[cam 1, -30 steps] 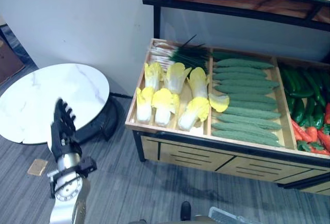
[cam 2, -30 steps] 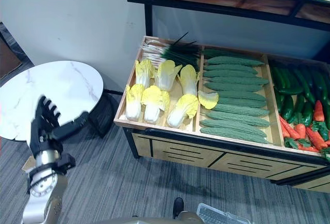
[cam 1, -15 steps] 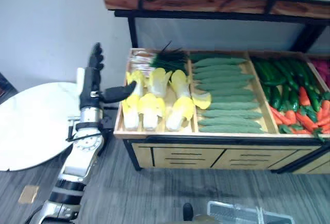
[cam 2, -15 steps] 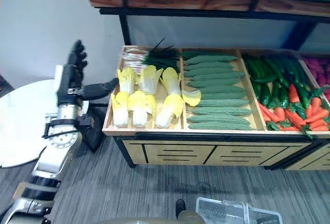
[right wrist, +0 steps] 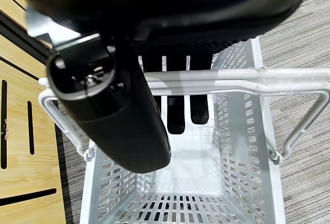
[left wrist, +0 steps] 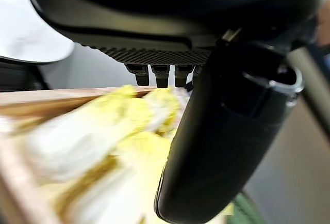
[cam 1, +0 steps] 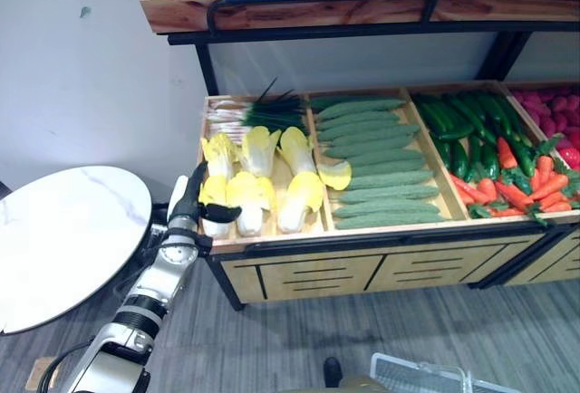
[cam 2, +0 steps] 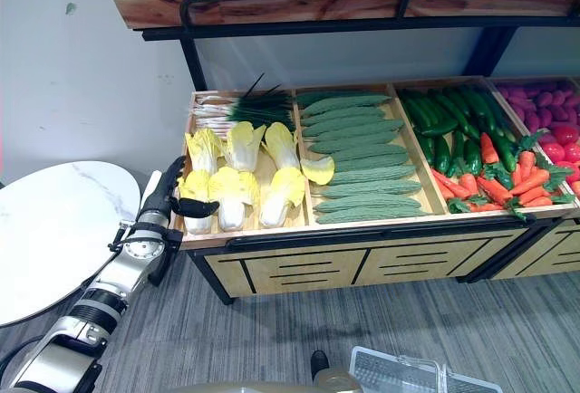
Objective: Get the vegetables into the basket
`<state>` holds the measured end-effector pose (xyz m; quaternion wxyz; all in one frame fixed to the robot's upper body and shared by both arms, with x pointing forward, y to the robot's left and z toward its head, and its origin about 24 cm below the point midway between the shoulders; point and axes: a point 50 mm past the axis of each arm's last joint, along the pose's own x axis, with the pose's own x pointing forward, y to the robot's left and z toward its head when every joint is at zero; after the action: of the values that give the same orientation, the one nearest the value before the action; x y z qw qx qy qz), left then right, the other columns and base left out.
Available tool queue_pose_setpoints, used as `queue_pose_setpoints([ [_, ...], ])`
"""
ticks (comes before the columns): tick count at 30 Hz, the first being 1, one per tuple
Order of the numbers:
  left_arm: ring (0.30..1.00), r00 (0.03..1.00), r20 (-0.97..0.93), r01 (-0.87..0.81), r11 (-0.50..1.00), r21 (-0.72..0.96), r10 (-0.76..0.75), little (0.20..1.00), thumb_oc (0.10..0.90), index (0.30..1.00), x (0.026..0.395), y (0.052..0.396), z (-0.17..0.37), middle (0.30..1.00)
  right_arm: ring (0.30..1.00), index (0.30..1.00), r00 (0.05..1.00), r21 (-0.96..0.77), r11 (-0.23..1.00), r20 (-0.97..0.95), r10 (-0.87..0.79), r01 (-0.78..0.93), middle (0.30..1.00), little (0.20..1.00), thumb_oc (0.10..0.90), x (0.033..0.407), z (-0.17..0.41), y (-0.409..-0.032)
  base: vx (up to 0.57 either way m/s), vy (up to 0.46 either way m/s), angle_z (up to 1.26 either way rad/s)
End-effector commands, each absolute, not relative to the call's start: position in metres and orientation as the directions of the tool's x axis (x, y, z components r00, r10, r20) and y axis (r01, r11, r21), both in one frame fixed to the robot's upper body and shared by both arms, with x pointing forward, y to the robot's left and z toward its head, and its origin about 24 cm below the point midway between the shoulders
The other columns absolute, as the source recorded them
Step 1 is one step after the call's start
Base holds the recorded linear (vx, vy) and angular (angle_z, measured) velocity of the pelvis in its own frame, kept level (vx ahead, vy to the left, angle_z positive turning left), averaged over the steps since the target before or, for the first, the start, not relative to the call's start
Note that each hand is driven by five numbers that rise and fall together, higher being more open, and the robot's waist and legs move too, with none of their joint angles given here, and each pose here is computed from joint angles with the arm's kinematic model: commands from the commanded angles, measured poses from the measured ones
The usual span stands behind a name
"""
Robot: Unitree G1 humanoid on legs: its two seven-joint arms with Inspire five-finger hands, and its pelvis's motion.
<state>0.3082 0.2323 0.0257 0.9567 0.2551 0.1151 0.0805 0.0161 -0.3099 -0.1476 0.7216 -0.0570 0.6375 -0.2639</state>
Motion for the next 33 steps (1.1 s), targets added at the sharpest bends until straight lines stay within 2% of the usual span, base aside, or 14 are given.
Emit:
queue_pose_setpoints([
  [1,1.000,0.979,0.105,-0.203,0.833,0.515,0.173,1.000,0.900,1.000,0.359,0.218,0.107,1.000,0.300,0.300,0.052,-0.444,0.861,-0.881,-0.469,0.247,0.300,0.300,0.400,0.024,-0.145,-0.316,0.00,0.006,-0.04],
  [7,1.000,0.982,-0.010,-0.151,0.819,0.553,0.187,1.000,0.900,1.000,0.367,0.220,0.090,1.000,0.300,0.300,0.069,-0.439,0.871,-0.884,-0.463,0.223,0.300,0.300,0.400,0.030,-0.145,-0.314,0.00,0.004,-0.02],
  [21,1.000,0.989,0.112,-0.145,0.756,0.638,0.095,1.000,0.900,1.000,0.392,0.189,0.133,1.000,0.300,0.300,0.126,-0.422,0.890,-0.887,-0.445,0.172,0.300,0.300,0.400,0.043,-0.148,-0.306,0.00,-0.002,-0.01],
  [24,1.000,0.990,0.080,-0.140,0.748,0.649,0.116,1.000,0.900,1.000,0.399,0.187,0.133,1.000,0.300,0.300,0.141,-0.427,0.890,-0.883,-0.448,0.160,0.300,0.300,0.400,0.048,-0.147,-0.307,0.00,-0.002,-0.01],
  [33,1.000,0.966,-0.108,-0.099,0.722,0.684,0.235,1.000,0.900,1.000,0.393,0.205,0.090,1.000,0.300,0.300,0.152,-0.420,0.895,-0.885,-0.440,0.149,0.300,0.300,0.400,0.051,-0.149,-0.301,0.01,-0.007,-0.07],
])
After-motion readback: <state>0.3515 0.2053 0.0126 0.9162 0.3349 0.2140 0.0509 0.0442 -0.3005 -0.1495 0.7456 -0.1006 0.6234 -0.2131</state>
